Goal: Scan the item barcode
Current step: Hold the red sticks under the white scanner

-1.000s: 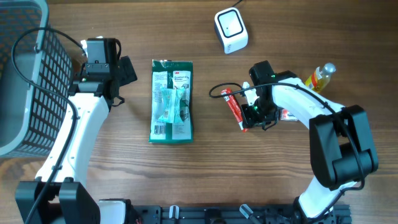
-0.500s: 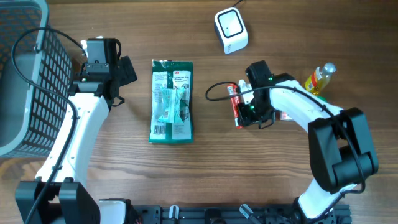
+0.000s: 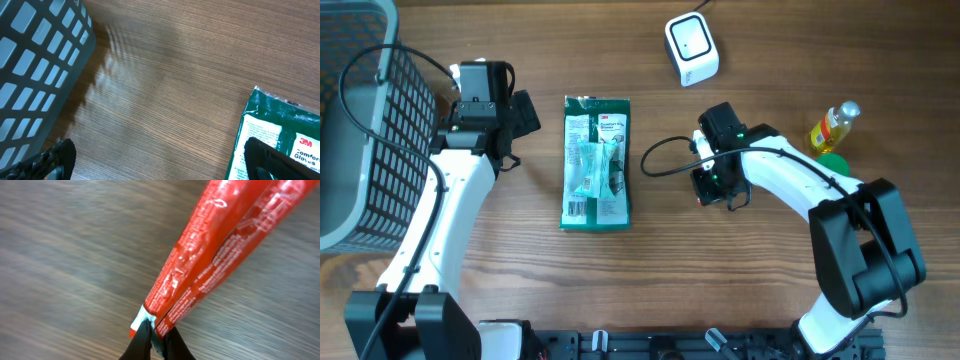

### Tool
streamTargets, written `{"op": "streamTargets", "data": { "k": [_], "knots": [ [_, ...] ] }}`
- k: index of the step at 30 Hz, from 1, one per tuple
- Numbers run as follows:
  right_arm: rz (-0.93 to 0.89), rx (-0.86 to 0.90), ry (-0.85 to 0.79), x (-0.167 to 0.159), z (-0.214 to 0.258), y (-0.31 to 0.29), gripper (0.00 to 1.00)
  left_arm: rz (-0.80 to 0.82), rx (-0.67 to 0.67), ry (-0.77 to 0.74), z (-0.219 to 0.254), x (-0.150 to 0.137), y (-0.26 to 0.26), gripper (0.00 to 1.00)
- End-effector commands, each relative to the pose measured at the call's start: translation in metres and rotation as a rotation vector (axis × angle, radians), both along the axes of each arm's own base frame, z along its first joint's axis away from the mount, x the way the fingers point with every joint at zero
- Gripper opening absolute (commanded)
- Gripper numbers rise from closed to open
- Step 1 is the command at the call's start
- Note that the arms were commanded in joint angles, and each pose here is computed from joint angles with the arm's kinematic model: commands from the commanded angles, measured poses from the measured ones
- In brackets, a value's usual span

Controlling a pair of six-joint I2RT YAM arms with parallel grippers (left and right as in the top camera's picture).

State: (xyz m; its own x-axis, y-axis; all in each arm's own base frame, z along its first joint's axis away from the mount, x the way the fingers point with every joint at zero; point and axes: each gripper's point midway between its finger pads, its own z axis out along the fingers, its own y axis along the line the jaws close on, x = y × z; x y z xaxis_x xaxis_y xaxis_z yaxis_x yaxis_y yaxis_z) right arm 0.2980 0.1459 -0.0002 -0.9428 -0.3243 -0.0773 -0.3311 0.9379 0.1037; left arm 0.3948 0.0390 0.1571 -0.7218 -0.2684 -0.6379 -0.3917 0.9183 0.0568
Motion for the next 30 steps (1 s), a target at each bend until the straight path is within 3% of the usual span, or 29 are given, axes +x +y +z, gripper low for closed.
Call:
{"op": "streamTargets", "data": {
  "k": [1,10,13,21,30],
  "knots": [
    [0.020,-0.136,-0.156,0.028,0.029,-0.023,0.04,0.004,0.012,-0.012,0.005,0.002,0.003,1.00],
    [0.144,-0.101,-0.439,0.067,0.128,-0.014,0.05,0.004,0.012,-0.012,0.005,0.002,0.003,1.00],
    [0.260,-0.100,-0.494,0.072,0.162,-0.008,0.04,0.004,0.012,-0.012,0.005,0.002,0.003,1.00],
    [0.646,0.173,-0.400,0.026,0.195,0.040,0.04,0.004,0.012,-0.012,0.005,0.002,0.003,1.00],
    [0.720,0.230,-0.351,0.009,0.191,0.045,0.04,0.004,0.012,-0.012,0.005,0.002,0.003,1.00]
  ]
}}
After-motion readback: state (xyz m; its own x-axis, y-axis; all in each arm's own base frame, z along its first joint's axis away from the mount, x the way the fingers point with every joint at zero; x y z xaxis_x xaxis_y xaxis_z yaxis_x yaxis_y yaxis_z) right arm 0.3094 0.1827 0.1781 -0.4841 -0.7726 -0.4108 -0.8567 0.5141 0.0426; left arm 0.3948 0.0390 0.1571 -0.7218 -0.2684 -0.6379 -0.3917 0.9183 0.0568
